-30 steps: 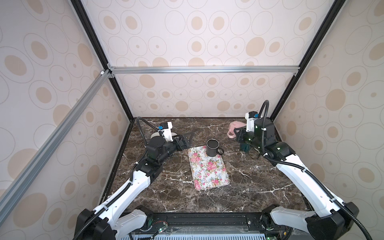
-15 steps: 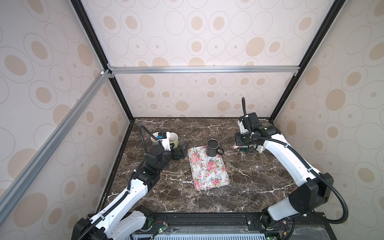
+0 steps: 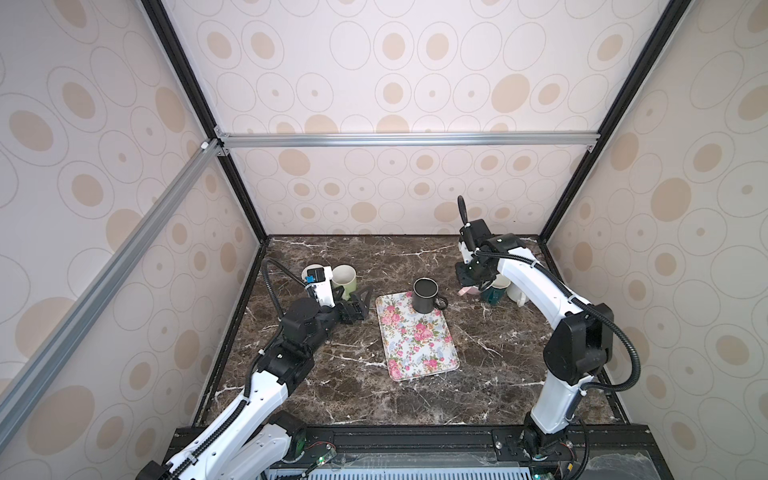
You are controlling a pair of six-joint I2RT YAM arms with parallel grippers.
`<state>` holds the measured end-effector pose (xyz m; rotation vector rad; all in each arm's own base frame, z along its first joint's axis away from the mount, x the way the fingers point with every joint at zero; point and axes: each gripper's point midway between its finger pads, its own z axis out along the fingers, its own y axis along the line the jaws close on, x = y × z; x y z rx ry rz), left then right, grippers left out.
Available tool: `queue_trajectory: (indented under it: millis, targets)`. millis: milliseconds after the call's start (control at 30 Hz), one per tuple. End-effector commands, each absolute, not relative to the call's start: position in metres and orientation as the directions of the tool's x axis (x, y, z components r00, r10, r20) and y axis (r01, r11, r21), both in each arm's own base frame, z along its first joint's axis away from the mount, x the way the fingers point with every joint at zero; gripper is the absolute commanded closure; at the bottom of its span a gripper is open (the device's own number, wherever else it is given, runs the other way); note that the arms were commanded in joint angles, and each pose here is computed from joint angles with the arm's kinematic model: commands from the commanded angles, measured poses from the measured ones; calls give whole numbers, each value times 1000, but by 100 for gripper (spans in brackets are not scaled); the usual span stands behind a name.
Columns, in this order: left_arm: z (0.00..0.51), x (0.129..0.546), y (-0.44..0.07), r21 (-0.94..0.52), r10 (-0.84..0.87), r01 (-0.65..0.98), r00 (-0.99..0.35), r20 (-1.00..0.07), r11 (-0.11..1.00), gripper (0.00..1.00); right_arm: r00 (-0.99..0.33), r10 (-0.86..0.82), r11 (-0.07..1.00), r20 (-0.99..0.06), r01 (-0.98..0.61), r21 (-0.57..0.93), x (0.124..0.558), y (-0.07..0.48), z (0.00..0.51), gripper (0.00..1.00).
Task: Turn the mug right side up
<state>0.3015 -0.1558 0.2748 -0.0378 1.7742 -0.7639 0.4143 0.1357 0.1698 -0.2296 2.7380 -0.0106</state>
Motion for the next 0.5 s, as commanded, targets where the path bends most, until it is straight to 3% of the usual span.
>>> queue_trajectory:
  millis: [0,167,467]
  targets:
    - [282,303,-150,-494,-399,339,-314,-862,800,2,-877,-186,983,-443,-170,-75,436,138,187,100]
    - [280,304,-150,-501,-402,324,-327,-855,803,2,-905,-216,976,-366,-201,-78,446,145,163,100]
    - [291,297,-149,-508,-411,344,-319,-854,789,2,-924,-210,978,-319,-203,-55,458,149,137,100]
